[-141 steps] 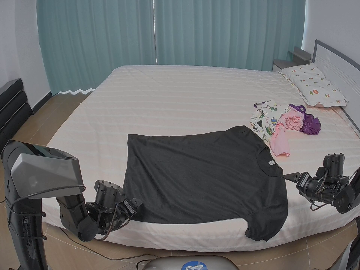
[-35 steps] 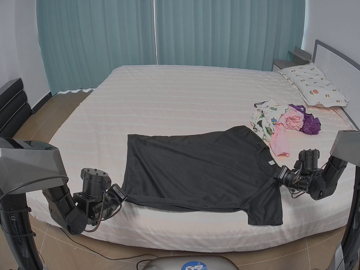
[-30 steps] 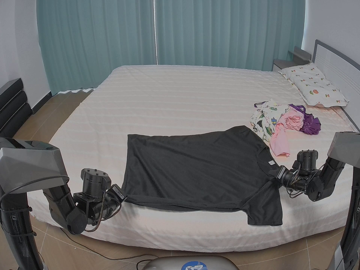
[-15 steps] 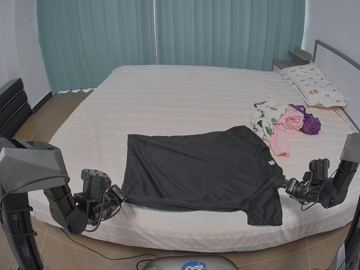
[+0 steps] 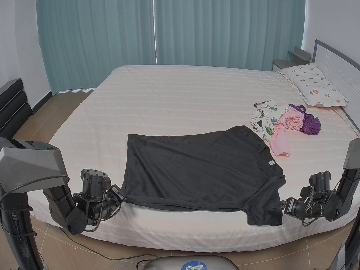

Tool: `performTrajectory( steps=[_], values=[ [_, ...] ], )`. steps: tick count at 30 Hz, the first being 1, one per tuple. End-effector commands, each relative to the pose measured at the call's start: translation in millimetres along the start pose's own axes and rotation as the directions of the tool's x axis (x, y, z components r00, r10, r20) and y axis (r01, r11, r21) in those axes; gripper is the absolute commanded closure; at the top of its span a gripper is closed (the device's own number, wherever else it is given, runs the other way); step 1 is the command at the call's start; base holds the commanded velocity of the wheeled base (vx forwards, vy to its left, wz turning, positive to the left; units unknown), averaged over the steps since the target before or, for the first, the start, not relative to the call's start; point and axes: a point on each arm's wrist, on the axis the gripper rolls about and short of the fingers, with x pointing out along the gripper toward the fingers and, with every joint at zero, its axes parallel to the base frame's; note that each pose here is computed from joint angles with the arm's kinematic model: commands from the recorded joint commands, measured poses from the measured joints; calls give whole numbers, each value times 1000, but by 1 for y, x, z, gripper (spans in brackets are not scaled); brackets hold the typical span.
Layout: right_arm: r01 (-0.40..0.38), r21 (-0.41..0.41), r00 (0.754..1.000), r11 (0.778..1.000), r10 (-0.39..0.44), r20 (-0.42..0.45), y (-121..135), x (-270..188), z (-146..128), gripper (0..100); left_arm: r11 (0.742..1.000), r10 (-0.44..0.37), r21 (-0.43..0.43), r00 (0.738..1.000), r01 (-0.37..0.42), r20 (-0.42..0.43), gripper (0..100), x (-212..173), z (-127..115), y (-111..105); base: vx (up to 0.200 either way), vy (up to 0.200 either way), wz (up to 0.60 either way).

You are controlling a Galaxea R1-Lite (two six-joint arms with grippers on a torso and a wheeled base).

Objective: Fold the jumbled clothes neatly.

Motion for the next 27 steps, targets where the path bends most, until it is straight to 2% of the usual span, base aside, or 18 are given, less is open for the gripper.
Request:
performTrajectory(
  steps=[1,8,27],
  values=[
    [-10,-13,1000,1000,10,-18,4,4,-3,0,1000,-1,0,1000,1,1,100,0,0,0,0,0,0],
    [-4,-24,999,1000,3,-46,4,15,-9,0,1000,-1,0,1000,1,1,100,0,0,0,0,0,0],
    [8,-8,1000,1000,-8,-16,-2,17,-1,0,1000,0,0,1000,0,0,100,0,0,0,0,0,0]
  ],
)
